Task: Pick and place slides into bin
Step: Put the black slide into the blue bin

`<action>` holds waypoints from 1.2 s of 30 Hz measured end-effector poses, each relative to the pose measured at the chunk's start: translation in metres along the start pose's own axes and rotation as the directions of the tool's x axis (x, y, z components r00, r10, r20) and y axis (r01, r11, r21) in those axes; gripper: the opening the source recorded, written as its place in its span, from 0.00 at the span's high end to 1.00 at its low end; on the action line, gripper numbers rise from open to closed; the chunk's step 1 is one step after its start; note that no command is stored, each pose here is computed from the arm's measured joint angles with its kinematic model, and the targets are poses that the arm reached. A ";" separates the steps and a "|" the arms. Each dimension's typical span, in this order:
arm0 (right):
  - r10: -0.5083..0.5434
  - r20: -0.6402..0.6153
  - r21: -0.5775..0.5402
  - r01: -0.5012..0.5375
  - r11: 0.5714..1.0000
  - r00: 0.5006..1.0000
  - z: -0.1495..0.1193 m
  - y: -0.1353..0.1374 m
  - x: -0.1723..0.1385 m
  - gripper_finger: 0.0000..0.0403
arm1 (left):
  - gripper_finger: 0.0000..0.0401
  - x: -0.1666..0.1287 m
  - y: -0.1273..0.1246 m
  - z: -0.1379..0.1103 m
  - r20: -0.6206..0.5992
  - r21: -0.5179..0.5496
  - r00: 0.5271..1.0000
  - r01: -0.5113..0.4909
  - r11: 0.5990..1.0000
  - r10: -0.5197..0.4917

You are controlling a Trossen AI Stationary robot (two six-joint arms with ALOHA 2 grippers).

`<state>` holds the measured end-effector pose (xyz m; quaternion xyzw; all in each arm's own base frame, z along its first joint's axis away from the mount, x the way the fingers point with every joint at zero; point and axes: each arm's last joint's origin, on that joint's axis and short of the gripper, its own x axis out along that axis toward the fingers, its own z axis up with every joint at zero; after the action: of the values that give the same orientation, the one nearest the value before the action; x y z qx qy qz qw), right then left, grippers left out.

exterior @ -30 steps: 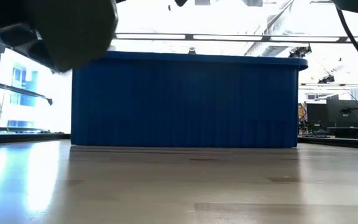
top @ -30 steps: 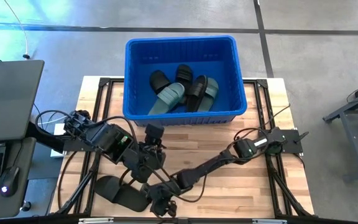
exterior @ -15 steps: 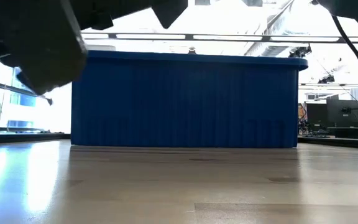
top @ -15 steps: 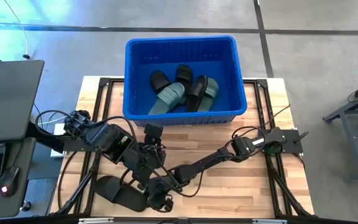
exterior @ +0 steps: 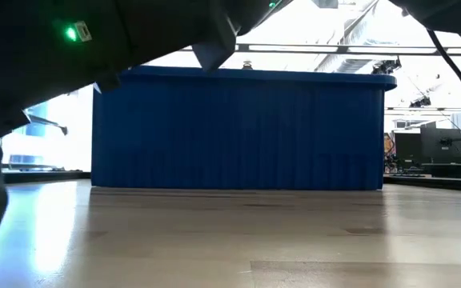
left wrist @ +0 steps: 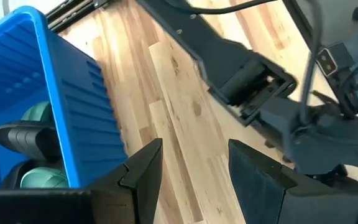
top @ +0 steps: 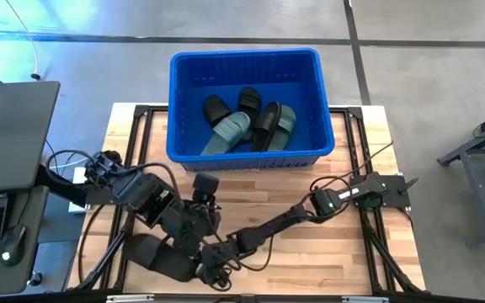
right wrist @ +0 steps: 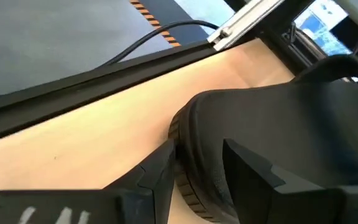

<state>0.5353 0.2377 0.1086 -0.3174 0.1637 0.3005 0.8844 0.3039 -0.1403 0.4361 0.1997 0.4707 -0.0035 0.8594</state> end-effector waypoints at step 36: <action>-0.075 -0.248 0.343 0.160 0.926 0.966 0.070 0.004 -0.061 1.00 | 0.58 -0.037 -0.017 0.005 0.232 -0.158 0.972 0.069 0.985 -0.031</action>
<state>0.4926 0.2602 0.1876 -0.1918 0.2980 0.1726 0.9190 0.2841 -0.1649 0.4624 0.1145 0.3719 -0.0092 0.9211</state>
